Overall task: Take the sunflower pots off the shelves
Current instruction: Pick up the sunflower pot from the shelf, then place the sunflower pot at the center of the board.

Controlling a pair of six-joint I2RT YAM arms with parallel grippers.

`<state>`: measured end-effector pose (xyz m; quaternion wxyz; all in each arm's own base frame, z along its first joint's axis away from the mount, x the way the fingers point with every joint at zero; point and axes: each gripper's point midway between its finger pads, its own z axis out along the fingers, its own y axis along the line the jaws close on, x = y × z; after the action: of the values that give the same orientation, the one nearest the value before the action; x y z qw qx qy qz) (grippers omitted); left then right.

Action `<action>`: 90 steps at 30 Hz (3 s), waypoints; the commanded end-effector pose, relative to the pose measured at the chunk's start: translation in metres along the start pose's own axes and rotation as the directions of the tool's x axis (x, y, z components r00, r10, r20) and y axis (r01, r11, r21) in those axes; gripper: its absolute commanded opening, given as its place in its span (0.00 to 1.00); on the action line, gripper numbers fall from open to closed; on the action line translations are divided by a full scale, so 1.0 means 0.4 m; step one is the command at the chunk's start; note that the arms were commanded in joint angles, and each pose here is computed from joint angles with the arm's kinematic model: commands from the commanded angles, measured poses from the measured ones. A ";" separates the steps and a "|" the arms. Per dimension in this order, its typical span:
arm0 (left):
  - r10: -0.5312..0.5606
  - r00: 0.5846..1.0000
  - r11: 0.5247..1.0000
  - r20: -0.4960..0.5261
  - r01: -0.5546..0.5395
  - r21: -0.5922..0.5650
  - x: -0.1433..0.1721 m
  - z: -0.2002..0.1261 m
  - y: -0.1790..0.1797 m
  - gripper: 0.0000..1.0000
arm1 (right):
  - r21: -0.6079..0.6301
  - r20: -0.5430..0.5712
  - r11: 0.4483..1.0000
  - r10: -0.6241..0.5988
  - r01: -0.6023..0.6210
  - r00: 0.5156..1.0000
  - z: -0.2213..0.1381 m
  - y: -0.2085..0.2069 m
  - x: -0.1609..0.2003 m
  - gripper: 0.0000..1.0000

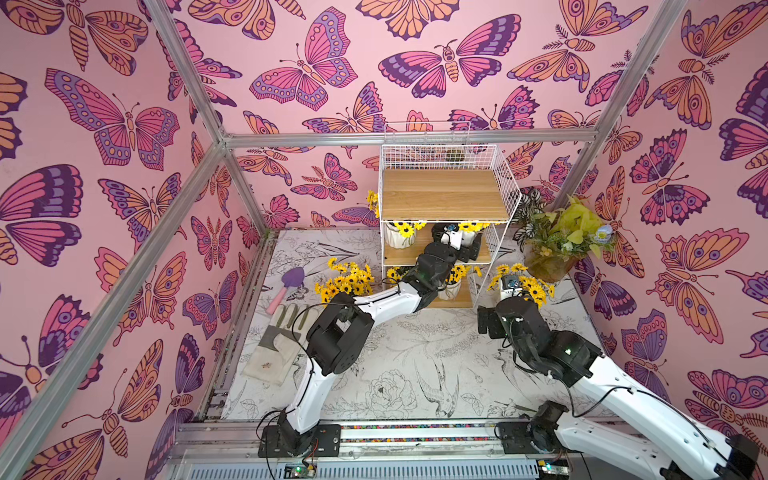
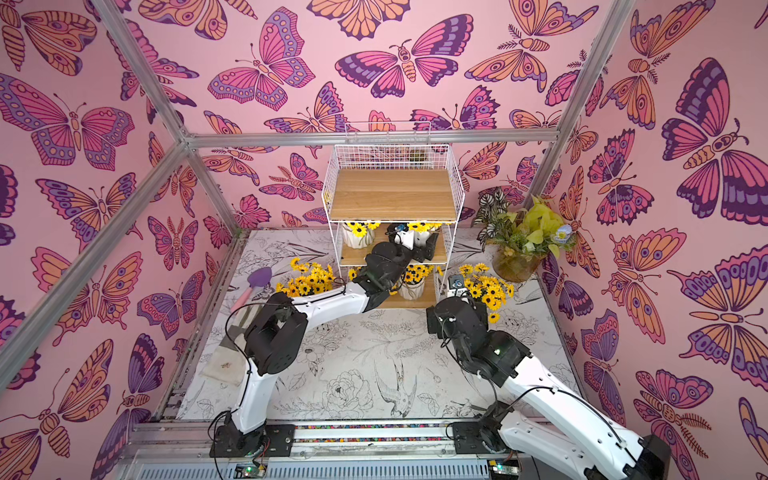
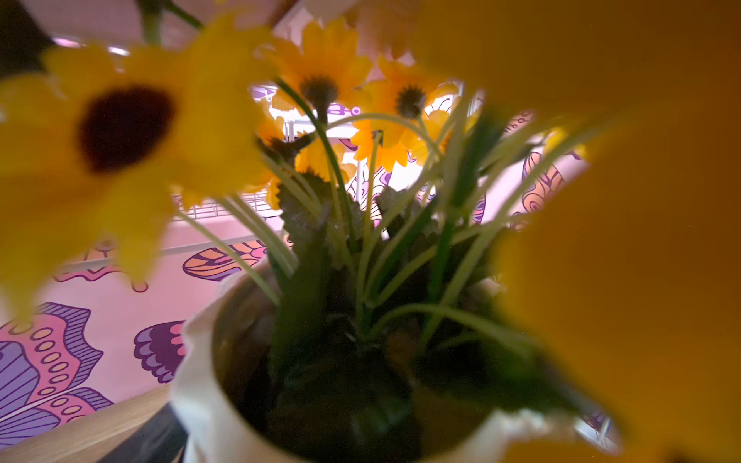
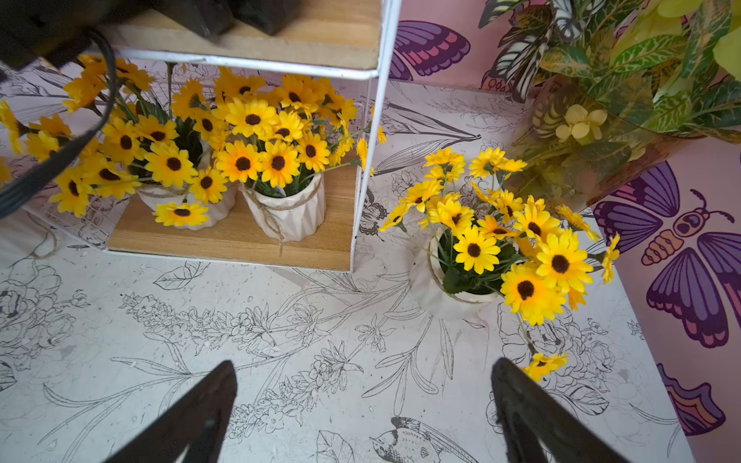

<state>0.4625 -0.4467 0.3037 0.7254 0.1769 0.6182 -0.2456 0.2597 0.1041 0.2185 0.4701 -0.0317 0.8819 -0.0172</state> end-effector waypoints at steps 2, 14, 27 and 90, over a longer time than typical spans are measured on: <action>0.085 0.898 0.996 -0.432 -0.087 0.015 0.402 -0.097 0.023 0.63 | 0.001 0.039 1.000 0.014 -0.014 0.999 -0.003 0.004 -0.054 0.99; 0.096 0.895 0.991 -0.436 -0.045 0.127 0.362 -0.161 -0.013 0.63 | -0.002 0.026 0.998 0.062 -0.062 0.998 0.055 -0.017 -0.119 0.99; 0.125 0.911 0.977 -0.392 -0.045 0.207 0.368 -0.231 -0.013 0.63 | 0.009 0.035 0.995 0.103 -0.104 0.994 0.101 -0.040 -0.182 0.99; 0.029 0.966 0.740 -0.258 0.153 0.655 0.347 -0.483 -0.372 0.55 | 0.231 0.135 0.971 0.038 -0.068 0.990 -0.212 -0.274 -0.233 0.99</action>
<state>0.2334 -0.4572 0.0830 0.4558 0.4535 0.6567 -0.3941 0.2523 0.0131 0.3434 0.5279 0.0372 0.8442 -0.0850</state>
